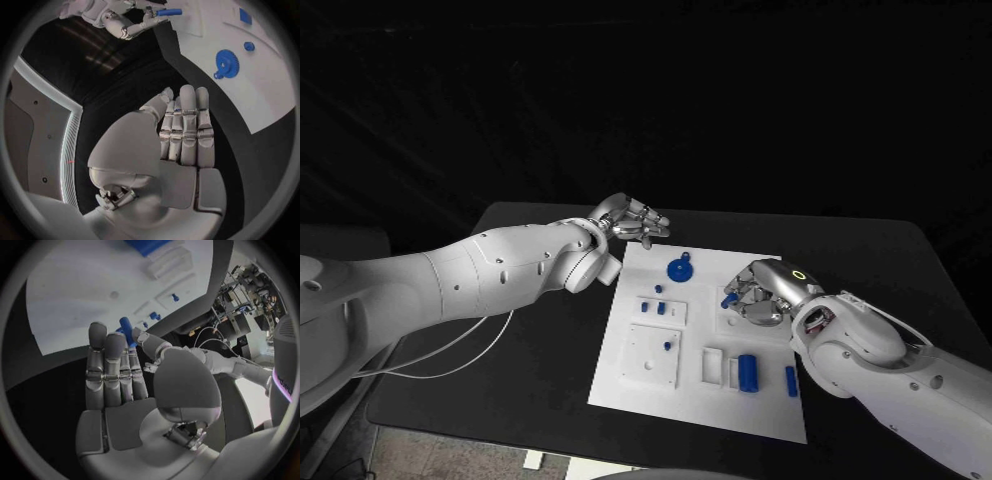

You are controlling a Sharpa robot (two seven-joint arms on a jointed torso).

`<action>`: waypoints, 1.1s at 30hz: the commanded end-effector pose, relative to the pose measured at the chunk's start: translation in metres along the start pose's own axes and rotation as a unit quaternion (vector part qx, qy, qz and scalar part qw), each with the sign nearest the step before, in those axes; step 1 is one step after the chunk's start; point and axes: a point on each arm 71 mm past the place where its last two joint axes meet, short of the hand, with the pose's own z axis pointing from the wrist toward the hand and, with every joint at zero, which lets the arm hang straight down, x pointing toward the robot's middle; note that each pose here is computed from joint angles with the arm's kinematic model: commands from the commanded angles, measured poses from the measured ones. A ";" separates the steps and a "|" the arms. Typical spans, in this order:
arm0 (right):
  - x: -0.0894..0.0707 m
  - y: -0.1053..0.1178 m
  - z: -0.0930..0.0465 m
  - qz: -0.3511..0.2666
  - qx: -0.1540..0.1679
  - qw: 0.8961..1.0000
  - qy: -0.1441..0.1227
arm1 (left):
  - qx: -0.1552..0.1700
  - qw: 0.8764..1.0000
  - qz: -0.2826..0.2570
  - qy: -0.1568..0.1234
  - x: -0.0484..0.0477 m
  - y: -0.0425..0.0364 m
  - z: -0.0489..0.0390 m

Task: Assemble the parts on the task board

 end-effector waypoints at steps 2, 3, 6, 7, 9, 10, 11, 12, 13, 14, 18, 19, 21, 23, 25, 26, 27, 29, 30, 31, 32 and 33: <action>-0.004 0.015 0.000 0.049 -0.019 0.999 -0.008 | 0.004 1.000 -0.004 0.005 0.0015 -0.0010 0.0002; -0.004 0.018 0.001 0.054 -0.023 0.998 -0.008 | 0.004 1.000 -0.005 0.005 0.0016 -0.0010 0.0002; -0.002 0.031 0.003 0.071 -0.038 0.997 -0.003 | 0.005 1.000 -0.005 0.006 0.0021 -0.0012 0.0004; -0.001 0.036 0.003 0.077 -0.043 0.996 -0.001 | 0.005 1.000 -0.005 0.006 0.0024 -0.0012 0.0006; 0.004 0.047 0.005 0.088 -0.056 0.995 0.004 | 0.005 1.000 -0.005 0.006 0.0028 -0.0013 0.0008; 0.007 0.052 0.006 0.091 -0.061 0.994 0.006 | 0.005 1.000 -0.005 0.006 0.0029 -0.0014 0.0010; 0.009 0.056 0.006 0.092 -0.065 0.994 0.008 | 0.005 1.000 -0.005 0.007 0.0031 -0.0014 0.0011; 0.012 0.060 0.006 0.093 -0.070 0.993 0.010 | 0.005 1.000 -0.005 0.007 0.0033 -0.0015 0.0012; 0.015 0.064 0.007 0.094 -0.074 0.993 0.012 | 0.005 1.000 -0.005 0.007 0.0035 -0.0015 0.0013; 0.018 0.068 0.007 0.095 -0.079 0.992 0.014 | 0.005 1.000 -0.005 0.007 0.0039 -0.0017 0.0015; 0.031 0.081 0.007 0.089 -0.095 0.991 0.024 | 0.005 1.000 -0.006 0.009 0.0058 -0.0024 0.0022; 0.035 0.084 0.007 0.087 -0.099 0.991 0.027 | 0.005 1.000 -0.006 0.010 0.0064 -0.0027 0.0025; 0.042 0.089 0.006 0.084 -0.106 0.990 0.034 | 0.006 1.000 -0.006 0.011 0.0076 -0.0032 0.0029; 0.049 0.094 0.004 0.080 -0.113 0.990 0.041 | 0.006 1.000 -0.007 0.013 0.0089 -0.0038 0.0034; 0.057 0.099 0.003 0.077 -0.119 0.989 0.049 | 0.007 1.000 -0.007 0.014 0.0101 -0.0042 0.0038; 0.061 0.101 0.002 0.075 -0.122 0.988 0.053 | 0.007 1.000 -0.007 0.014 0.0106 -0.0044 0.0040; 0.064 0.103 0.001 0.073 -0.124 0.988 0.057 | 0.007 1.000 -0.008 0.015 0.0109 -0.0045 0.0041; 0.072 0.107 0.000 0.067 -0.129 0.987 0.065 | 0.007 1.000 -0.008 0.016 0.0116 -0.0048 0.0043; 0.076 0.109 0.000 0.064 -0.131 0.987 0.069 | 0.007 1.000 -0.008 0.016 0.0119 -0.0049 0.0044; 0.078 0.110 -0.001 0.062 -0.132 0.987 0.070 | 0.007 1.000 -0.008 0.016 0.0121 -0.0049 0.0045; 0.081 0.111 -0.001 0.059 -0.134 0.987 0.073 | 0.007 1.000 -0.008 0.017 0.0123 -0.0050 0.0045; 0.085 0.112 -0.002 0.055 -0.135 0.987 0.075 | 0.007 1.000 -0.008 0.017 0.0126 -0.0051 0.0046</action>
